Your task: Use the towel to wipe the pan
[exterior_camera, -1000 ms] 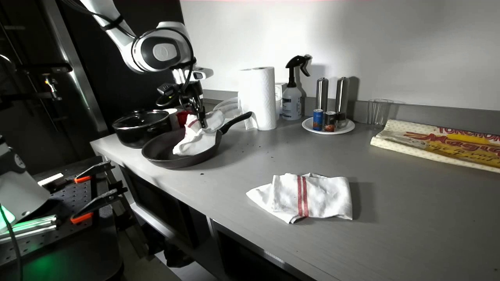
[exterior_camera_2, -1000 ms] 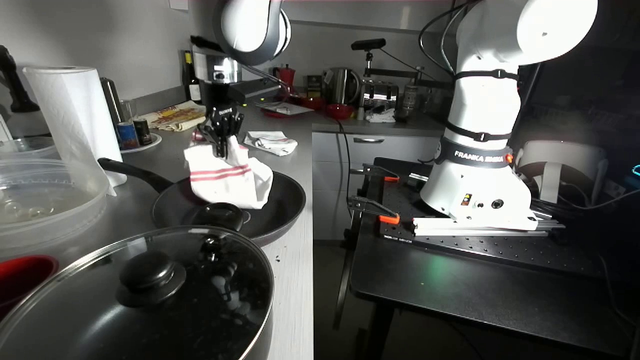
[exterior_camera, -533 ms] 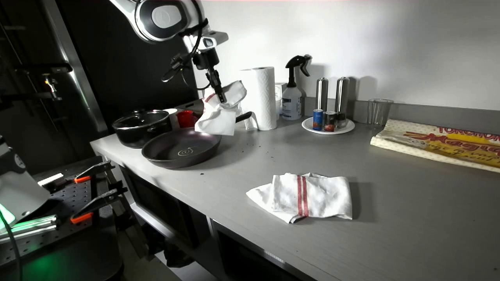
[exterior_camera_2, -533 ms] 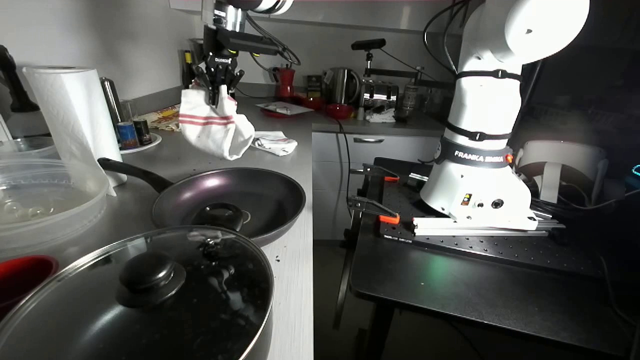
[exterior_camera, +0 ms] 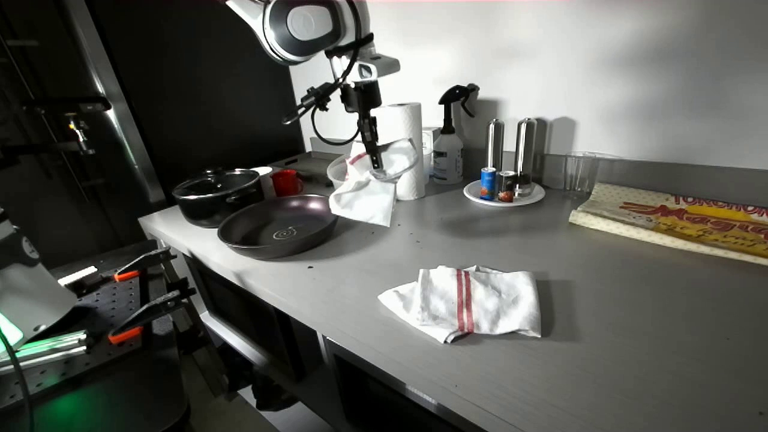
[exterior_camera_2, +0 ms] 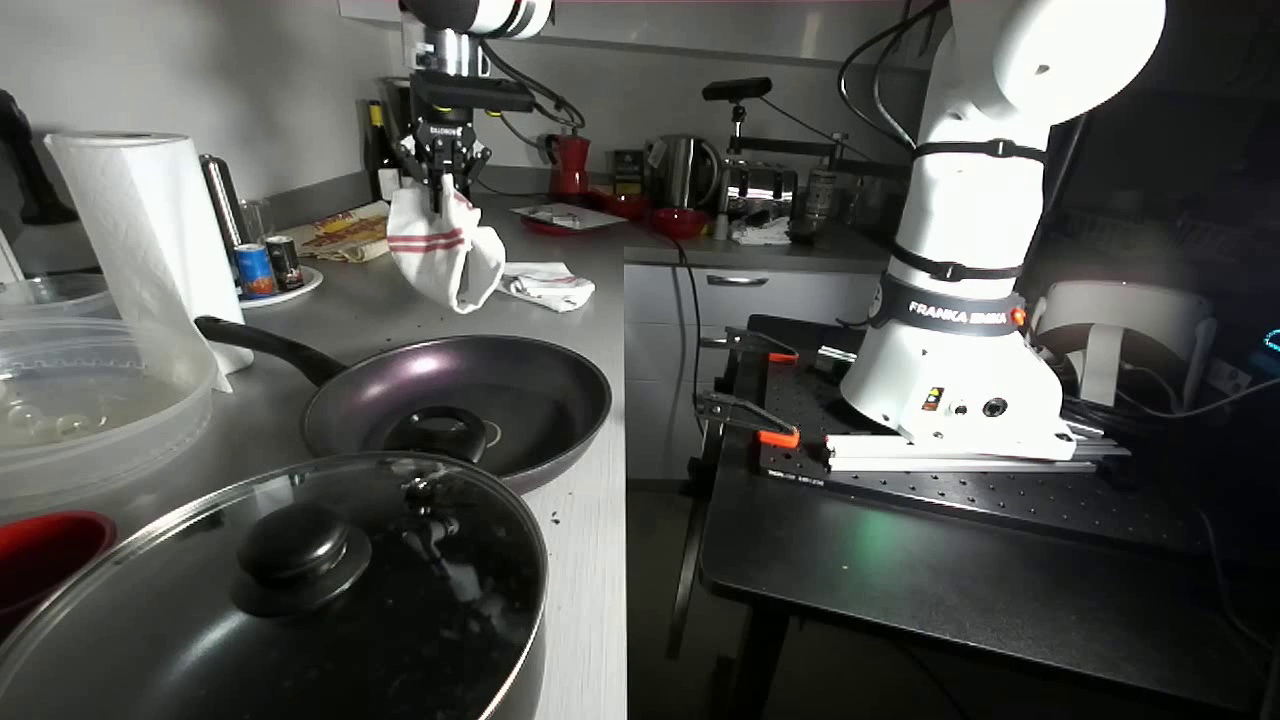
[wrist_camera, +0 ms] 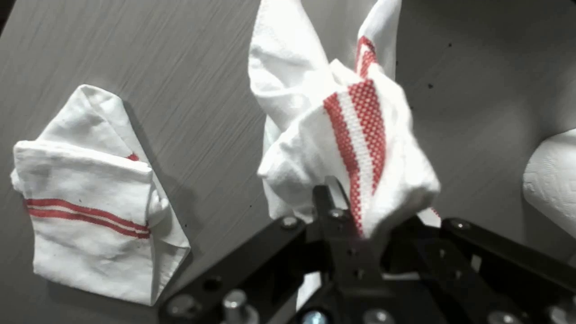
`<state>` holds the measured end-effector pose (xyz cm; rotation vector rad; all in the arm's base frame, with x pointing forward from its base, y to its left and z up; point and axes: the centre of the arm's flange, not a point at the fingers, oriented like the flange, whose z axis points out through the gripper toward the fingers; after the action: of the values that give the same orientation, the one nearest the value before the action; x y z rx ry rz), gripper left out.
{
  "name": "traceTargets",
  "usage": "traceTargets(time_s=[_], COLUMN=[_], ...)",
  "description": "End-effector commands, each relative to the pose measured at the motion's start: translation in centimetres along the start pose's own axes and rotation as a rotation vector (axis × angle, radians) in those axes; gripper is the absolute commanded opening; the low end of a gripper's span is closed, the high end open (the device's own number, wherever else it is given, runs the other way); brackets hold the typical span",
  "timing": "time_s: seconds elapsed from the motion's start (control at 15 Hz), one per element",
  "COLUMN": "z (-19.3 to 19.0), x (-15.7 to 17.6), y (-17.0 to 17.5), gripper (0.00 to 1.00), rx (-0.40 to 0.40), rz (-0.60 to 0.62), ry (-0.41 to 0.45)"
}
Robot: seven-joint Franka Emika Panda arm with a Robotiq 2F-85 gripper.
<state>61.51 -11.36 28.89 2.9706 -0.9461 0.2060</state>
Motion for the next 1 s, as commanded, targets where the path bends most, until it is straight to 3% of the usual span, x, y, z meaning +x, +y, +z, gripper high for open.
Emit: traceTargets(time_s=[0.0,0.4,0.8,0.87,0.93], z=[5.0,11.9,14.7,14.7,14.5], x=[3.9,3.6,2.4,2.3,2.2], y=[-1.3,-1.0,-1.1,-1.2,-1.2], gripper=[0.03,0.03,0.05,0.35,0.4], rx=[-0.035,-0.101,-0.117,-0.116,-0.114], rz=[0.08,0.137,0.146,0.148,0.157], ry=[-0.089,-0.154,-0.18,-0.183,-0.183])
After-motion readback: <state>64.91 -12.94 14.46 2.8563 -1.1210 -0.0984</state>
